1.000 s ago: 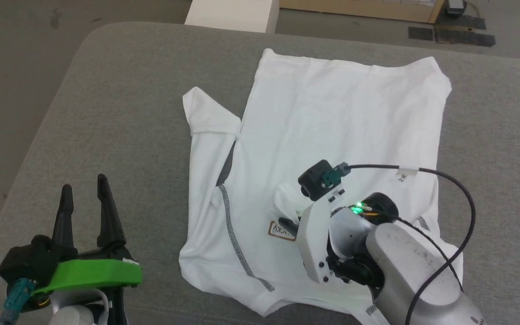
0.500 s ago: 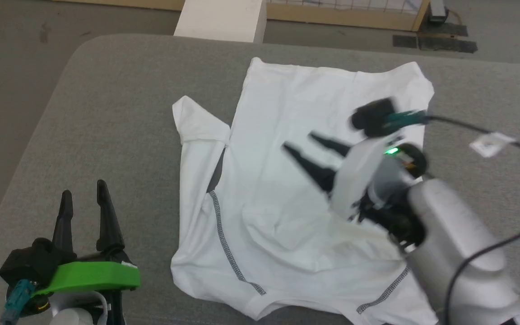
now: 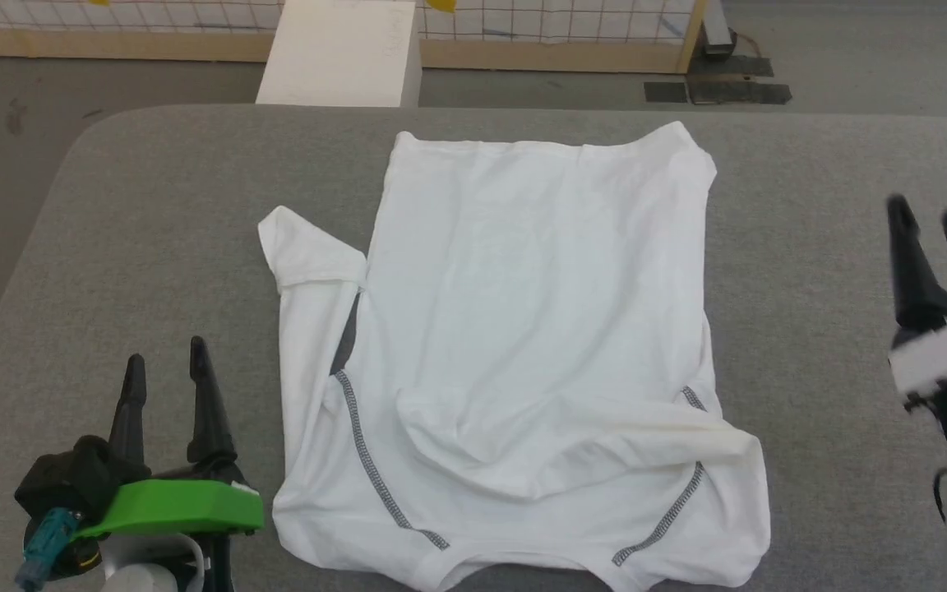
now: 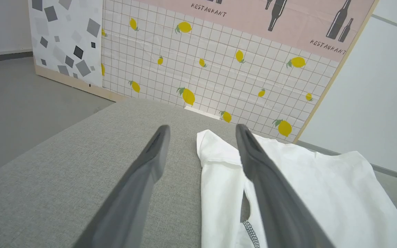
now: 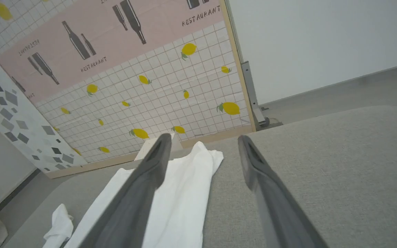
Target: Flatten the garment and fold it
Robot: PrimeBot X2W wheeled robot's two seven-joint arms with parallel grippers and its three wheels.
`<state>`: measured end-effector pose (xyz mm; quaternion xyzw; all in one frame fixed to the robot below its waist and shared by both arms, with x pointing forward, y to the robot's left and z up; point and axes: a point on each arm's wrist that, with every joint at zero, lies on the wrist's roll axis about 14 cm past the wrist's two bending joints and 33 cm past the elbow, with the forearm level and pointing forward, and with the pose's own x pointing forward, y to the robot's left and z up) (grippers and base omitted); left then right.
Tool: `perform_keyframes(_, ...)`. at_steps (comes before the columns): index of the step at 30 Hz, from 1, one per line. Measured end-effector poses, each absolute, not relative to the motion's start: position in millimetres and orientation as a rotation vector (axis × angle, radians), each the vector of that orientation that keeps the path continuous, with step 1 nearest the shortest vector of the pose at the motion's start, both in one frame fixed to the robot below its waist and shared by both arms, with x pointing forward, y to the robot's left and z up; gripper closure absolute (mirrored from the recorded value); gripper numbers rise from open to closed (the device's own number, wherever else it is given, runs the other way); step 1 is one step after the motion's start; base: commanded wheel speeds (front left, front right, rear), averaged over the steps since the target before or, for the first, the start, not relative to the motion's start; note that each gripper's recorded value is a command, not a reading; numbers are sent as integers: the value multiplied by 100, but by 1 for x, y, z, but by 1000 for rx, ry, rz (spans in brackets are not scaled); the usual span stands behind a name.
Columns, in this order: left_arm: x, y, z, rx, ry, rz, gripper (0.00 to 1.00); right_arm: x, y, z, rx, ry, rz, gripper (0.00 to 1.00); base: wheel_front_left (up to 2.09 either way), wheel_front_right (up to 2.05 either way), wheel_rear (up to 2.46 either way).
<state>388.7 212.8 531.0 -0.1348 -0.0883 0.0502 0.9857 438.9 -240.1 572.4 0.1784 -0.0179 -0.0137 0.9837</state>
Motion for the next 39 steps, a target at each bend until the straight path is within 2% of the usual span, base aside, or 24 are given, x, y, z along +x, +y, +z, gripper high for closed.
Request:
perform_keyframes(8, 402, 202, 519, -278, -140, 69, 0, 402, -290, 537, 372, 23, -214, 0, 0, 0, 0)
perform_keyframes(15, 467, 188, 527, -247, -64, -37, 0, 402, -308, 529, 363, 39, -274, 0, 0, 0, 0)
perform_keyframes(20, 521, 188, 492, -201, 246, -41, 0, 413, -308, 518, 365, 74, -274, 0, 0, 0, 0)
perform_keyframes(26, 547, 202, 437, -154, 649, 48, 0, 425, -306, 500, 366, 117, -273, 0, 0, 0, 0)
perform_keyframes(37, 561, 196, 381, -42, 844, 56, 0, 426, -314, 466, 359, 196, -312, 0, 0, 0, 0)
perform_keyframes(38, 562, 194, 378, -51, 854, 53, 36, 426, -315, 465, 358, 197, -316, 0, 0, 0, 0)
perform_keyframes(39, 563, 193, 376, -52, 857, 51, 90, 427, -315, 464, 357, 199, -317, 0, 0, 0, 0)
